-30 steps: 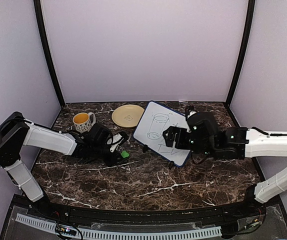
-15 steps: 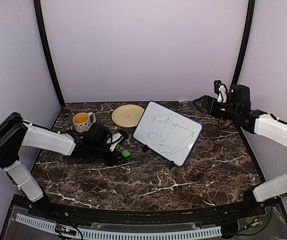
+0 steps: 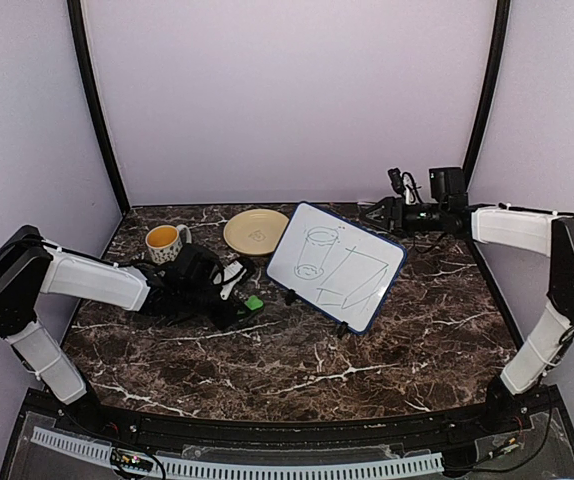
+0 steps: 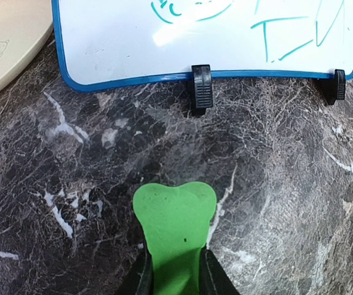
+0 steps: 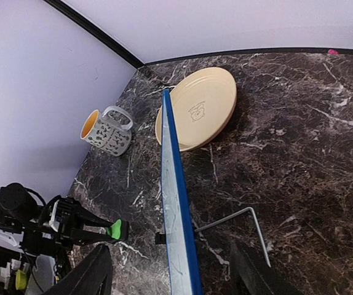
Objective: Erase the whiteboard
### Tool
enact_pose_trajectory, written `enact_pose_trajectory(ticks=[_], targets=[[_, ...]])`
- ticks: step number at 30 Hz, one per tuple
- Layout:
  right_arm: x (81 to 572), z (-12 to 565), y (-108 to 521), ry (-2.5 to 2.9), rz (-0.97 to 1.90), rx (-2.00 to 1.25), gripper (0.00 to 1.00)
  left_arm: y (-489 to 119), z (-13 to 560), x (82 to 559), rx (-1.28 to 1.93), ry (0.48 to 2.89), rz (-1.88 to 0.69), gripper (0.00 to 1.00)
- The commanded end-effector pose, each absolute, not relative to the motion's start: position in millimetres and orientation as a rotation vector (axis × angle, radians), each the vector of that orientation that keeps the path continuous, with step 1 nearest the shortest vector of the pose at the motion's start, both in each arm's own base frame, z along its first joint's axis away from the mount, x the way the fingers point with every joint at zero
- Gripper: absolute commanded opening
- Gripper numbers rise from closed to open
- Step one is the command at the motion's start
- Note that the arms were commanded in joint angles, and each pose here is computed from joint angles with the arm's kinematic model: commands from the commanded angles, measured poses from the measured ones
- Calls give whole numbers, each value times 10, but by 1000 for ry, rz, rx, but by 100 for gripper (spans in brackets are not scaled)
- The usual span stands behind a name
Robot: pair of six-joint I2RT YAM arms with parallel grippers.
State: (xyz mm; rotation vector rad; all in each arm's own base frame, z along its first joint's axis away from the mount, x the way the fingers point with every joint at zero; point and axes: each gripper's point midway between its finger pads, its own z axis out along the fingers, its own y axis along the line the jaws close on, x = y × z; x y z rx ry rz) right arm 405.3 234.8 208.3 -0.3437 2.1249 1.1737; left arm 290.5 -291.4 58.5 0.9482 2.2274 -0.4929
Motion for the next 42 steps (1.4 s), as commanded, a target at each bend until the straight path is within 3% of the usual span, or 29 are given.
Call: enact_pose_trajectory(ticks=[1,10,22,33,42], targets=[[4009,2203,2447,2086,1247,-435,60,-2896,604,2898,932,2221,-505,26],[4042,1993,2508,2168,1251,-458,44,-2906,605,2913,932,2222,-503,26],[3879,1898,2641,2201,1293,-491,14,-2867,655,2887,914,2208,-506,25],[3600,1842,2868,2212,1378,-525,1,-2808,696,2807,882,2206,-526,25],[3404,1925,2905,2184,1422,-535,0,-2729,588,2710,897,2239,-505,25]])
